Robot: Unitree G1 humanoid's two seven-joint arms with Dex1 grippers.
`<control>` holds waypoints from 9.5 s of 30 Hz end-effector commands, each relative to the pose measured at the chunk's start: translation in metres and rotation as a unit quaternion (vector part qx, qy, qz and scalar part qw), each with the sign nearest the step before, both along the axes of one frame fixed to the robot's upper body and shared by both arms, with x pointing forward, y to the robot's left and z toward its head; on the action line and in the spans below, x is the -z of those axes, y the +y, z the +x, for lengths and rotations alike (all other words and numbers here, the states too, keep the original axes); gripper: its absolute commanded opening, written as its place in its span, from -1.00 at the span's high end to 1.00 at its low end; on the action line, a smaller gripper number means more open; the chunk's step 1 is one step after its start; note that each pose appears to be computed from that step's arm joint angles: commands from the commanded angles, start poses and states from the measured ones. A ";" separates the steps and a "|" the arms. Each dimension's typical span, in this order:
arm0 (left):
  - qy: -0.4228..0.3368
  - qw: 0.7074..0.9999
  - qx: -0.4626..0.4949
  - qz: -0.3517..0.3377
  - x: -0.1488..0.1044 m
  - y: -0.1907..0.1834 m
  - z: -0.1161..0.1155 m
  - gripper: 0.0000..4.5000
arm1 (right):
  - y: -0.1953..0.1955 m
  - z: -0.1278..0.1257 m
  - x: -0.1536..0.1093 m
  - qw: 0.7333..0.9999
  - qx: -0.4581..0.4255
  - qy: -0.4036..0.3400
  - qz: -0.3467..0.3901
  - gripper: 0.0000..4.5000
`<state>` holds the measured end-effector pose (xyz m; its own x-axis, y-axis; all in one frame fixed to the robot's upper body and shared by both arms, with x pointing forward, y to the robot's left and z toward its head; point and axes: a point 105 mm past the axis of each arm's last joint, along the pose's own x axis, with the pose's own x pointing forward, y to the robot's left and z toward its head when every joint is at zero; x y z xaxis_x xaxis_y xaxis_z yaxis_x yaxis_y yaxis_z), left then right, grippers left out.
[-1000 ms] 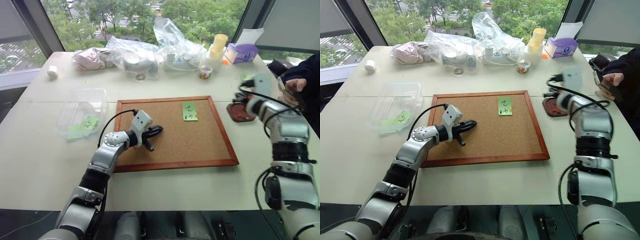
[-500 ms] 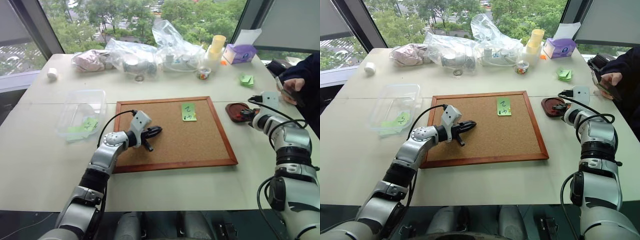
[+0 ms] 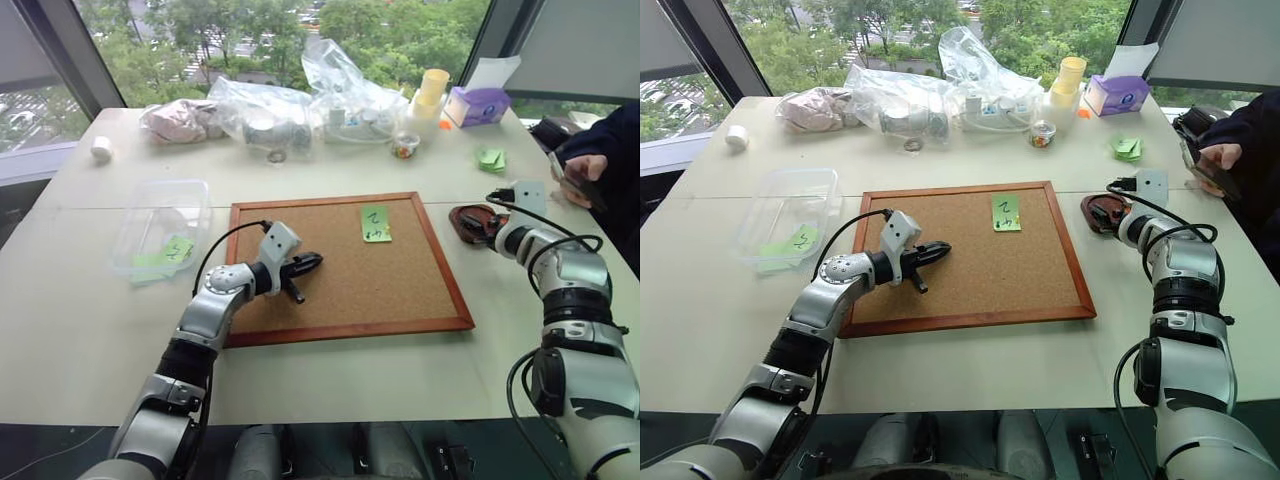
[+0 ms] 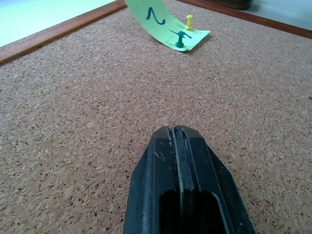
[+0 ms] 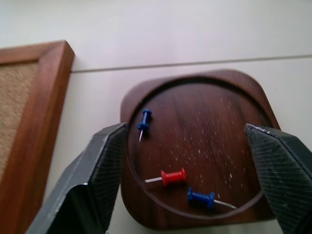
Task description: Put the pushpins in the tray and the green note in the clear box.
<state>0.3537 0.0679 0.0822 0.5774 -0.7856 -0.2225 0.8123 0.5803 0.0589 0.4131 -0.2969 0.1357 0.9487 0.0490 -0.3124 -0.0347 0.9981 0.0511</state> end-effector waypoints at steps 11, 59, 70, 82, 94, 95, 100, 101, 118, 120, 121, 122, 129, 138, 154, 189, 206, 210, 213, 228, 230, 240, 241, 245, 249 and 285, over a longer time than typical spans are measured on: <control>0.063 0.998 -0.010 0.027 0.034 0.008 -0.010 1.00 | 0.124 -0.026 -0.034 0.973 -0.228 -0.039 -0.014 -0.73; 0.079 0.996 -0.012 0.032 0.043 0.009 -0.020 1.00 | 0.085 -0.016 -0.068 0.983 -0.143 -0.092 -0.070 0.99; 0.075 0.997 -0.012 0.033 0.042 0.009 -0.018 1.00 | -0.005 -0.002 -0.029 0.997 0.025 -0.044 -0.053 0.99; 0.075 0.996 -0.018 0.033 0.042 0.013 -0.018 1.00 | -0.005 0.003 -0.008 0.999 0.021 -0.027 -0.037 -0.28; 0.072 0.997 -0.019 0.033 0.040 0.013 -0.015 1.00 | 0.002 0.002 -0.015 0.999 0.005 -0.038 -0.030 -0.98; 0.071 0.997 -0.019 0.033 0.039 0.013 -0.015 1.00 | 0.005 0.002 -0.018 0.999 0.000 -0.042 -0.027 -0.98; 0.070 0.997 -0.020 0.033 0.039 0.013 -0.015 1.00 | 0.063 -0.008 -0.038 0.989 -0.134 -0.064 0.001 -0.98; 0.071 0.997 -0.020 0.033 0.039 0.013 -0.015 1.00 | 0.082 -0.013 -0.039 0.983 -0.172 -0.068 0.000 -0.98; 0.071 0.996 -0.027 0.035 0.040 0.017 -0.016 1.00 | 0.181 -0.023 0.005 0.952 -0.303 -0.033 -0.016 0.01; 0.071 0.996 -0.028 0.035 0.040 0.017 -0.016 1.00 | 0.181 -0.023 0.007 0.953 -0.302 -0.031 -0.015 0.01; 0.071 0.996 -0.028 0.035 0.040 0.017 -0.016 1.00 | 0.181 -0.023 0.008 0.953 -0.302 -0.030 -0.015 0.01; 0.071 0.996 -0.028 0.035 0.040 0.017 -0.016 1.00 | 0.181 -0.023 0.010 0.953 -0.301 -0.028 -0.016 0.01; 0.070 0.996 -0.028 0.036 0.040 0.018 -0.016 1.00 | 0.177 -0.023 0.024 0.957 -0.291 -0.012 -0.023 0.13; 0.072 0.996 -0.026 0.039 0.041 0.018 -0.016 1.00 | 0.177 -0.024 0.011 0.955 -0.293 -0.033 -0.027 0.99; 0.083 0.995 -0.023 0.044 0.047 0.017 -0.020 1.00 | 0.157 -0.057 -0.077 0.941 -0.320 -0.104 -0.046 0.99; 0.273 0.922 0.058 -0.267 -0.075 -0.062 0.000 -0.75 | 0.217 -0.113 -0.049 0.851 -0.496 -0.082 -0.151 1.00; 0.203 0.954 0.001 -0.222 -0.070 -0.035 0.015 0.98 | 0.204 -0.107 -0.063 0.860 -0.474 -0.097 -0.160 1.00; 0.171 0.966 -0.027 -0.192 -0.057 -0.021 0.019 0.98 | 0.160 -0.084 -0.088 0.906 -0.382 -0.117 -0.139 1.00; 0.158 0.967 -0.030 -0.198 -0.060 -0.018 0.017 0.98 | 0.124 -0.066 -0.092 0.941 -0.297 -0.115 -0.110 1.00; 0.064 0.976 0.002 -0.208 -0.097 -0.021 -0.004 0.98 | -0.013 -0.019 -0.024 0.998 0.050 -0.030 -0.038 1.00; 0.057 0.977 0.004 -0.206 -0.099 -0.020 -0.005 0.98 | -0.015 -0.017 -0.017 0.998 0.050 -0.022 -0.025 1.00; 0.025 0.983 0.008 -0.179 -0.104 -0.012 -0.012 1.00 | -0.019 -0.014 -0.016 0.998 0.055 -0.026 -0.006 -0.79; 0.022 0.984 0.007 -0.179 -0.106 -0.010 -0.012 1.00 | -0.020 -0.015 -0.018 0.998 0.054 -0.028 -0.008 -0.99; 0.009 0.983 -0.004 -0.184 -0.112 -0.003 -0.012 1.00 | -0.018 -0.017 -0.030 0.998 0.041 -0.042 -0.013 -0.99; 0.002 0.983 -0.014 -0.181 -0.114 0.004 -0.012 1.00 | -0.010 -0.019 -0.042 0.998 0.019 -0.054 -0.023 -0.99; -0.077 0.886 -0.453 -0.059 -0.097 0.208 0.006 1.00 | 0.204 -0.100 -0.072 0.838 -0.533 -0.109 -0.038 -0.99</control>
<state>0.3591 0.2766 0.1662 0.9963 0.0075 -0.0853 -0.0084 0.9999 -0.0100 0.3156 -0.0954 0.1958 0.4245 0.8818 -0.2057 -0.9054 0.4136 -0.0954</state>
